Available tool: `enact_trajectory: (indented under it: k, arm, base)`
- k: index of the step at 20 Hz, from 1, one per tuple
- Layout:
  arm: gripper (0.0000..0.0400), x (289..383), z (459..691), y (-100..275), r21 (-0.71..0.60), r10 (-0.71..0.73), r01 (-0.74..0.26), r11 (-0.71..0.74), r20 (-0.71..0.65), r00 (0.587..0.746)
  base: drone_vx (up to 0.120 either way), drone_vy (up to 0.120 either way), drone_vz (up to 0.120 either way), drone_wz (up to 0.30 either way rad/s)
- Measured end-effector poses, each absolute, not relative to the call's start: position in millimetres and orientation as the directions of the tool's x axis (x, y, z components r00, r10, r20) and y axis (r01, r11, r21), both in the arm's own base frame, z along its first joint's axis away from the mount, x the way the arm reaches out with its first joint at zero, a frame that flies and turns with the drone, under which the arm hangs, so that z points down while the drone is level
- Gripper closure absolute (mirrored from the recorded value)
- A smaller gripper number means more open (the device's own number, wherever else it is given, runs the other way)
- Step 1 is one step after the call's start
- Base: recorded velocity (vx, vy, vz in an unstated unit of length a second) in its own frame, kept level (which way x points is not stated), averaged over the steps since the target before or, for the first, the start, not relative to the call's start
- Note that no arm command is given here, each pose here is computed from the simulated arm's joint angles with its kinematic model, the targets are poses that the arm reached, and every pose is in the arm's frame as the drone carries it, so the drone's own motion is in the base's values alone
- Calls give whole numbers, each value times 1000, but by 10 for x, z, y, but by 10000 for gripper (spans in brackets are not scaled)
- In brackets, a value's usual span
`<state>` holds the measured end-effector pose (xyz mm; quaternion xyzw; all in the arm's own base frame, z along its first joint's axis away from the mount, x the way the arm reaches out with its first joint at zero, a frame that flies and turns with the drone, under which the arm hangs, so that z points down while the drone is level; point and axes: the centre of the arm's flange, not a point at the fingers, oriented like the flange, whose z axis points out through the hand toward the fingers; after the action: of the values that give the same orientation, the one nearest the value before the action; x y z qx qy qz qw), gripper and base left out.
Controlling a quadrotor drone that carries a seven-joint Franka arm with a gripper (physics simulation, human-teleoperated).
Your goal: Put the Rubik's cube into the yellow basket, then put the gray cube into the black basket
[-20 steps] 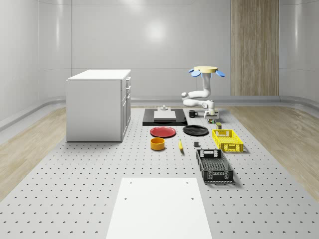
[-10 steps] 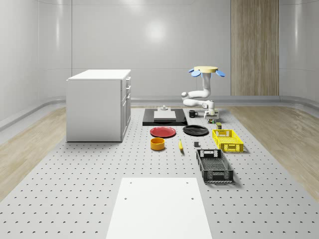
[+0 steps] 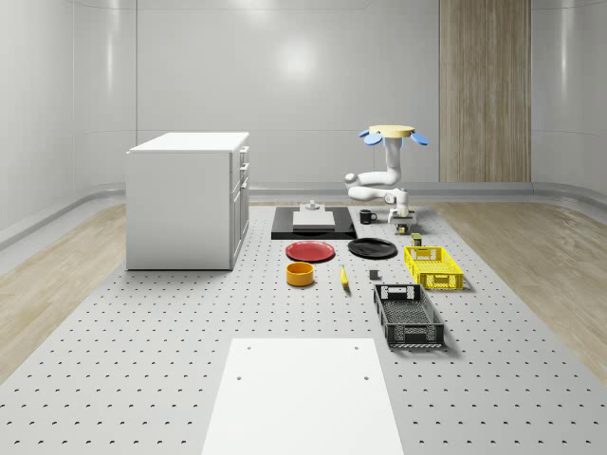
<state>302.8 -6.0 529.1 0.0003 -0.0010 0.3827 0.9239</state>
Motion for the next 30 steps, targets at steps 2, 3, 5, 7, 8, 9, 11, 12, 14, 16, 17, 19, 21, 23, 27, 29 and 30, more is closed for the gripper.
enact_trajectory:
  k: [2, 3, 5, 7, 8, 9, 11, 12, 14, 16, 17, 19, 21, 23, 27, 29, 30]
  arm:
    - [74, 3028, 5209, -59, 0, 707, -707, 707, 2, 707]
    - [74, 3028, 5174, -59, 0, 707, -707, 707, 2, 707]
    - [75, 3028, 5119, -60, 0, 707, -707, 707, 2, 707]
    - [75, 3028, 5081, -60, 0, 707, -707, 707, 2, 707]
    - [75, 3028, 5066, -60, 0, 707, -707, 707, 2, 707]
    - [75, 3028, 5054, -60, 0, 707, -707, 707, 2, 707]
    - [75, 3028, 5037, -60, 0, 707, -707, 707, 2, 707]
    - [75, 3028, 5031, -60, 0, 707, -707, 707, 2, 707]
    - [75, 3028, 5022, -60, 0, 707, -707, 707, 2, 707]
    - [75, 3028, 5016, -60, 0, 707, -707, 707, 2, 707]
    - [75, 3028, 5014, -60, 0, 707, -707, 707, 2, 707]
    - [75, 3028, 5012, -60, 0, 707, -707, 707, 2, 707]
    - [75, 3028, 5010, -60, 0, 707, -707, 707, 2, 707]
    - [75, 3028, 5009, -60, 0, 707, -707, 707, 2, 707]
    - [75, 3028, 5008, -60, 0, 707, -707, 707, 2, 707]
    - [75, 3028, 5007, -60, 0, 707, -707, 707, 2, 707]
    - [75, 3028, 5007, -60, 0, 707, -707, 707, 2, 707]
  base:
    - [0, 0, 120, 0]
    - [0, 0, 120, 0]
    - [0, 0, 120, 0]
    - [0, 0, 120, 0]
    - [0, 0, 120, 0]
    - [120, 0, 120, 0]
    - [120, 0, 20, 0]
    - [120, 0, 0, 0]
    - [120, 80, 0, 0]
    - [120, 120, 0, 0]
    - [120, 120, 0, 0]
    - [120, 120, 0, 0]
    - [120, 120, 0, 0]
    - [120, 80, 0, 0]
    - [120, 30, 0, 0]
    - [120, 0, 0, 0]
    - [120, 0, 0, 0]
